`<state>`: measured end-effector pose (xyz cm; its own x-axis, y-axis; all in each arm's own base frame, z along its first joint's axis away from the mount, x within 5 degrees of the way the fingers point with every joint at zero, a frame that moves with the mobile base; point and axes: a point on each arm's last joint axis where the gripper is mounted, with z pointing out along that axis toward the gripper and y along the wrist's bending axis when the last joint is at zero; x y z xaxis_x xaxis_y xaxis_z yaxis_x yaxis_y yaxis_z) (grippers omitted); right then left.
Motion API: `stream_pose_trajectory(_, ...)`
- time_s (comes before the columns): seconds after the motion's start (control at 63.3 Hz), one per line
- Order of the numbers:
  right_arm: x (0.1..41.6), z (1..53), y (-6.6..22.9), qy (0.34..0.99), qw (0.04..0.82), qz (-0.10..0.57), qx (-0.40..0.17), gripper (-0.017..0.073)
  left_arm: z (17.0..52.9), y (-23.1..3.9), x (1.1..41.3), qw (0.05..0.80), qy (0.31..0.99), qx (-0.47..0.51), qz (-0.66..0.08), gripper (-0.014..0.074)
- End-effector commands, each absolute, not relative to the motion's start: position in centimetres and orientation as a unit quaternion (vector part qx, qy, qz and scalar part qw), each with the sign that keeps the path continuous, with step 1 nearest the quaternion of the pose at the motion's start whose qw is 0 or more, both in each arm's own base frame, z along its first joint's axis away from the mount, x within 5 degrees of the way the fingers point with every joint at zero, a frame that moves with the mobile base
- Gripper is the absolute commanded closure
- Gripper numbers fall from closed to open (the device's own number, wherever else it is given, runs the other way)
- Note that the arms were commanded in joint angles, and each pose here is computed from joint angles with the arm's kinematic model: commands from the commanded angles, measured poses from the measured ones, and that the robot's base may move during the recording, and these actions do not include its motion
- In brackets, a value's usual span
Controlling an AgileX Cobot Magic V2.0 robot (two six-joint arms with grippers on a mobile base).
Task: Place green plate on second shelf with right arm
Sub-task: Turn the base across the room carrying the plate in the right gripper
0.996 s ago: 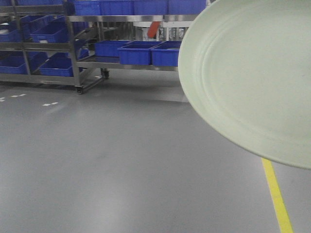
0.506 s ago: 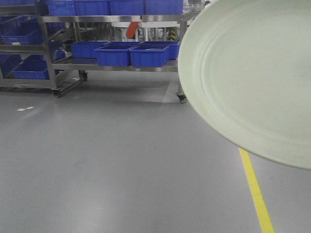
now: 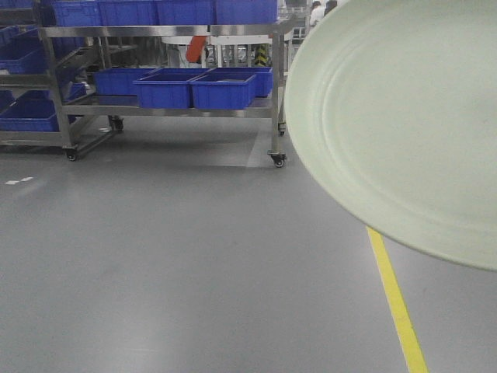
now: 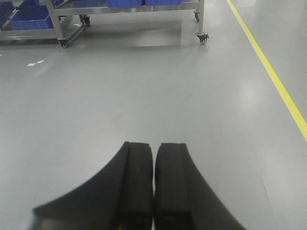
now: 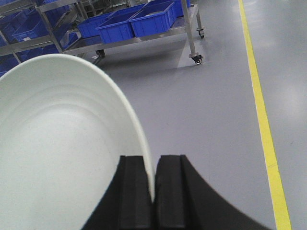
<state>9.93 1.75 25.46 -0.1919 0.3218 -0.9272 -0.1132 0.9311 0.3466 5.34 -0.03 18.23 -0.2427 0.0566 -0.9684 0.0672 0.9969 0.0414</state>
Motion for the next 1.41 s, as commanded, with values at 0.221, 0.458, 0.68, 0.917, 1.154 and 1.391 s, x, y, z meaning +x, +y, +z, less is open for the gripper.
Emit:
stream_pose_trajectory(0.221, 10.07, 27.61, 1.73, 0.703, 0.684, 0.184, 0.066, 0.0505, 17.47, -0.17, 5.43, 0.630, 0.776, 0.043, -0.011, 0.0469)
stream_pose_trajectory(0.458, 10.07, 27.61, 1.73, 0.703, 0.684, 0.184, 0.066, 0.0505, 17.47, -0.17, 5.43, 0.630, 0.776, 0.043, -0.011, 0.0469)
stream_pose_trajectory(0.68, 10.07, 27.61, 1.73, 0.703, 0.684, 0.184, 0.066, 0.0505, 17.47, -0.17, 5.43, 0.630, 0.776, 0.043, -0.011, 0.0469)
stream_pose_trajectory(0.917, 10.07, 27.61, 1.73, 0.703, 0.684, 0.184, 0.066, 0.0505, 17.47, -0.17, 5.43, 0.630, 0.776, 0.043, -0.011, 0.0469)
stream_pose_trajectory(1.154, 10.07, 27.61, 1.73, 0.703, 0.684, 0.184, 0.066, 0.0505, 17.47, -0.17, 5.43, 0.630, 0.776, 0.043, -0.011, 0.0469)
stream_pose_trajectory(1.391, 10.07, 27.61, 1.73, 0.703, 0.684, 0.184, 0.066, 0.0505, 17.47, -0.17, 5.43, 0.630, 0.776, 0.043, -0.011, 0.0469)
